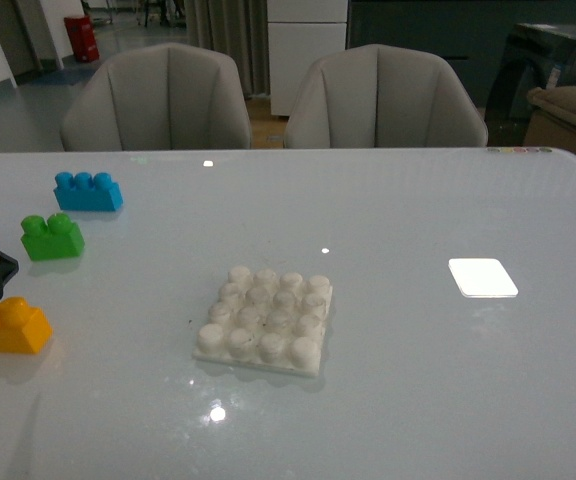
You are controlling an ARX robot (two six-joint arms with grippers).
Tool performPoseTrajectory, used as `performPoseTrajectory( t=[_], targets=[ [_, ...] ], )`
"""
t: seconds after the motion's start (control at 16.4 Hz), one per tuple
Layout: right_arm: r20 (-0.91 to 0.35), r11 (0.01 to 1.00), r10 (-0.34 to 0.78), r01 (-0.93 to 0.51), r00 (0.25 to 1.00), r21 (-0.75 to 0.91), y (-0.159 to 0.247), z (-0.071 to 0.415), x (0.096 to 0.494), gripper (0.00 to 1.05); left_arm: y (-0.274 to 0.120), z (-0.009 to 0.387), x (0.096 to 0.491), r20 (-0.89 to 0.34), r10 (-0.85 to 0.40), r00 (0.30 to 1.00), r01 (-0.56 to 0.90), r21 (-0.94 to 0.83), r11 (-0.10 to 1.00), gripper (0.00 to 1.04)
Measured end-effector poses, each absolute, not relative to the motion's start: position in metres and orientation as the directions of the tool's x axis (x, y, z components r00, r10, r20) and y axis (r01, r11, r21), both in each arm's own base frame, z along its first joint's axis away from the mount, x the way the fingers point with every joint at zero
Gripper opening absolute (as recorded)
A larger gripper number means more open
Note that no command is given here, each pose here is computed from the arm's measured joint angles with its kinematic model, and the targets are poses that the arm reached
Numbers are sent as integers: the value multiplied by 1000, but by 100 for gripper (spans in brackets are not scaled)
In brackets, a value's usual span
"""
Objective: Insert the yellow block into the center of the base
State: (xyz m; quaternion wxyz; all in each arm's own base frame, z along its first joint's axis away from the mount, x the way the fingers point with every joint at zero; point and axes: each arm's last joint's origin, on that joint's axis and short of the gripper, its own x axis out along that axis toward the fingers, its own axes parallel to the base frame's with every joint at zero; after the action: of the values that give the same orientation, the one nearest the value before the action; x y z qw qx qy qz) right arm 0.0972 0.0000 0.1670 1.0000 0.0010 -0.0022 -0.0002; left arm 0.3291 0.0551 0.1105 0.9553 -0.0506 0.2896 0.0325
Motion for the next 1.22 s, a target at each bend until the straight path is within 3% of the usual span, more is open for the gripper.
performPoseTrajectory(
  t=[1.22],
  targets=[
    [5, 1000, 0, 0, 1000, 2, 0, 167, 97, 98, 64, 54, 346, -611, -5, 792, -32, -50, 998, 98]
  ],
)
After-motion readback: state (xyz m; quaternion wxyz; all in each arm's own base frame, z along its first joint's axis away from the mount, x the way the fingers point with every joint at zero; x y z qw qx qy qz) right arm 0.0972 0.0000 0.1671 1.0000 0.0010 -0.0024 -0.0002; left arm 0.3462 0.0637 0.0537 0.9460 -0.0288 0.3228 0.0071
